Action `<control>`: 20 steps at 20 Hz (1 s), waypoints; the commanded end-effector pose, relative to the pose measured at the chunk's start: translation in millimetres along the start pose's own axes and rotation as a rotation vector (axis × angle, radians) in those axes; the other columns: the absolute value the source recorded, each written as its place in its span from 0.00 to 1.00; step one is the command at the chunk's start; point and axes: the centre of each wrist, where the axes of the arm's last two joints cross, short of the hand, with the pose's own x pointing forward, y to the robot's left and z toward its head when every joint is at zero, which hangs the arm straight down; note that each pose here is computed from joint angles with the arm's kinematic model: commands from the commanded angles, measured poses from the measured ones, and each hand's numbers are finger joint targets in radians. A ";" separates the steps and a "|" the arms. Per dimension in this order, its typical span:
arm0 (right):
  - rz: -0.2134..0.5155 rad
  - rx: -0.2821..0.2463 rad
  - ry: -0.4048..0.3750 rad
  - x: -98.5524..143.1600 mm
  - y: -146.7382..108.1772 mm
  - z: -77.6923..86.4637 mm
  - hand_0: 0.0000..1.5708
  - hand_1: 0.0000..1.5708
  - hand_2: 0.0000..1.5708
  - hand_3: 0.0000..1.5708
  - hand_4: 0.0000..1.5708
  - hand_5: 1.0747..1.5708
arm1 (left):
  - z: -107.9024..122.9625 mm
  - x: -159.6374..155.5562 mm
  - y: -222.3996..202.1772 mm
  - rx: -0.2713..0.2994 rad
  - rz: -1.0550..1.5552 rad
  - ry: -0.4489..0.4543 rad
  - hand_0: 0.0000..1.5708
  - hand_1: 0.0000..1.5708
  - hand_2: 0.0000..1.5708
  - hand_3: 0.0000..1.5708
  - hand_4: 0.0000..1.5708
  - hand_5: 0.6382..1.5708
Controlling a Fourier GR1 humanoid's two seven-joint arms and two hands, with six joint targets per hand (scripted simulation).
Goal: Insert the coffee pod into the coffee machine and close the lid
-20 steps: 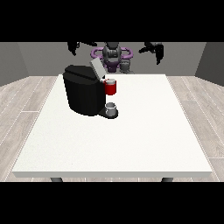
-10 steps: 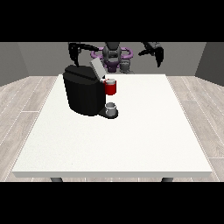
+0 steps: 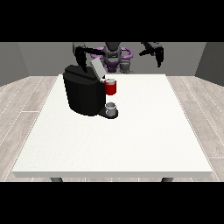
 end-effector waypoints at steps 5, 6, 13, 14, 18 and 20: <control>0.052 0.039 -0.067 18.8 10.0 -17.6 0.00 0.00 0.00 0.00 0.00 1.00 | 9.7 23.4 18.8 0.021 -0.034 -0.073 0.00 0.00 0.00 0.00 0.20 1.00; 0.026 0.053 -0.025 13.9 29.1 -15.6 0.00 0.00 0.00 0.00 0.05 1.00 | 9.5 24.2 0.0 0.030 -0.030 -0.009 0.00 0.00 0.00 0.00 0.20 1.00; 0.102 0.070 -0.106 37.7 29.6 -26.5 0.00 0.00 0.00 0.00 0.08 1.00 | 22.9 13.9 14.5 0.075 -0.066 -0.030 0.00 0.00 0.00 0.00 0.22 1.00; 0.100 0.054 -0.144 44.6 25.0 -29.1 0.00 0.00 0.00 0.00 0.13 1.00 | 25.1 7.6 9.7 0.079 -0.068 -0.045 0.00 0.00 0.00 0.00 0.22 1.00; 0.181 0.145 -0.193 73.0 52.1 -35.2 0.00 0.00 0.00 0.00 0.08 1.00 | 10.6 18.1 11.0 0.063 -0.055 -0.053 0.00 0.00 0.00 0.00 0.24 1.00; 0.148 0.153 -0.203 79.5 78.6 -32.3 0.00 0.00 0.00 0.00 0.07 1.00 | 14.6 14.4 26.7 0.067 -0.066 -0.048 0.00 0.00 0.00 0.00 0.24 1.00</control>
